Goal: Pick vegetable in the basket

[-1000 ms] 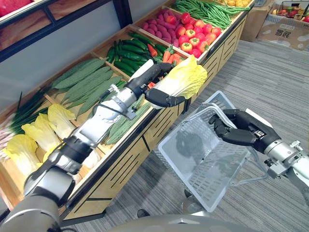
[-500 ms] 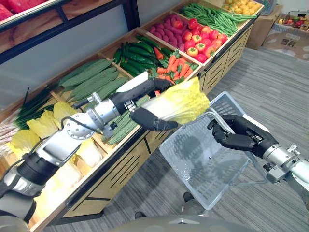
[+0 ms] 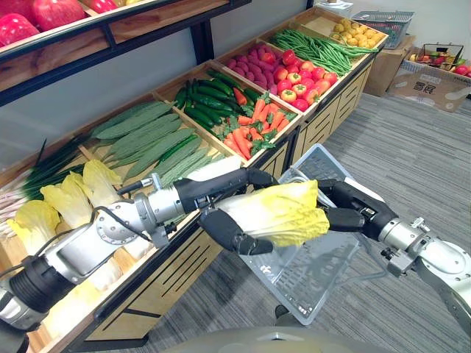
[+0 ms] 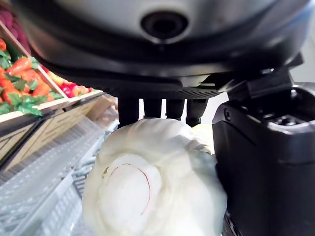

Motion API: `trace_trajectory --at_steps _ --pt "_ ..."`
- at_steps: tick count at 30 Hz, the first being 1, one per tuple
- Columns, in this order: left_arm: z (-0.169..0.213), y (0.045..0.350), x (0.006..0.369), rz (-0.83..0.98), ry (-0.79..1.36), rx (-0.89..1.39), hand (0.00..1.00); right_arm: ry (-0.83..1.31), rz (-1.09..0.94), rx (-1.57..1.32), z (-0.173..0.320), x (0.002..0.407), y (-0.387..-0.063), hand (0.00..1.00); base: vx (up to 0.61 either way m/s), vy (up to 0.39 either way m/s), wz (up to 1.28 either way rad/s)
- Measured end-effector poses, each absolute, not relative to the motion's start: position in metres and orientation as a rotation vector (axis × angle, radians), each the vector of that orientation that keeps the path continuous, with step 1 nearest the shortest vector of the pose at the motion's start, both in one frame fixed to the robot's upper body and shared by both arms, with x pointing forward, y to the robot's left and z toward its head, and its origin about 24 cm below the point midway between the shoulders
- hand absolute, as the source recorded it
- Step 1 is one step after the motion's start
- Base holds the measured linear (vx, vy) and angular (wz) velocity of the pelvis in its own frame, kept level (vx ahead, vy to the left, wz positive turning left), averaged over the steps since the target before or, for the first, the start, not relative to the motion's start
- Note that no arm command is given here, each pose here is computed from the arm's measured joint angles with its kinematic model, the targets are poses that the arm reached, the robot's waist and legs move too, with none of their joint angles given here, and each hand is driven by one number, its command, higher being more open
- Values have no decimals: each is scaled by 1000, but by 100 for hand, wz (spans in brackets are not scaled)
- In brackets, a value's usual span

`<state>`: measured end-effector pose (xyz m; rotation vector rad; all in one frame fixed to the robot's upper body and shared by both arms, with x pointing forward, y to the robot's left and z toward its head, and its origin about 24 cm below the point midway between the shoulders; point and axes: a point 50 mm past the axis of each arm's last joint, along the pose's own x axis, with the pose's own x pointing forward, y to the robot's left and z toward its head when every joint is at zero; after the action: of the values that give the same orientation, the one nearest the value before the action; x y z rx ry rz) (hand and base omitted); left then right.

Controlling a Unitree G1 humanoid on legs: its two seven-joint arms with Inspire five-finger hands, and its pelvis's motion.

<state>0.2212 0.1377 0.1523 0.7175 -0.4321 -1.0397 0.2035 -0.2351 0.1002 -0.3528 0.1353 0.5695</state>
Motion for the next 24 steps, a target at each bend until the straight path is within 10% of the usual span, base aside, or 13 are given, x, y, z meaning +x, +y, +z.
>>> trace_trajectory --at_steps 24 --pt "101 98 184 -1442 -387 876 0 110 706 -318 102 216 -210 0 -9 -29 -5"
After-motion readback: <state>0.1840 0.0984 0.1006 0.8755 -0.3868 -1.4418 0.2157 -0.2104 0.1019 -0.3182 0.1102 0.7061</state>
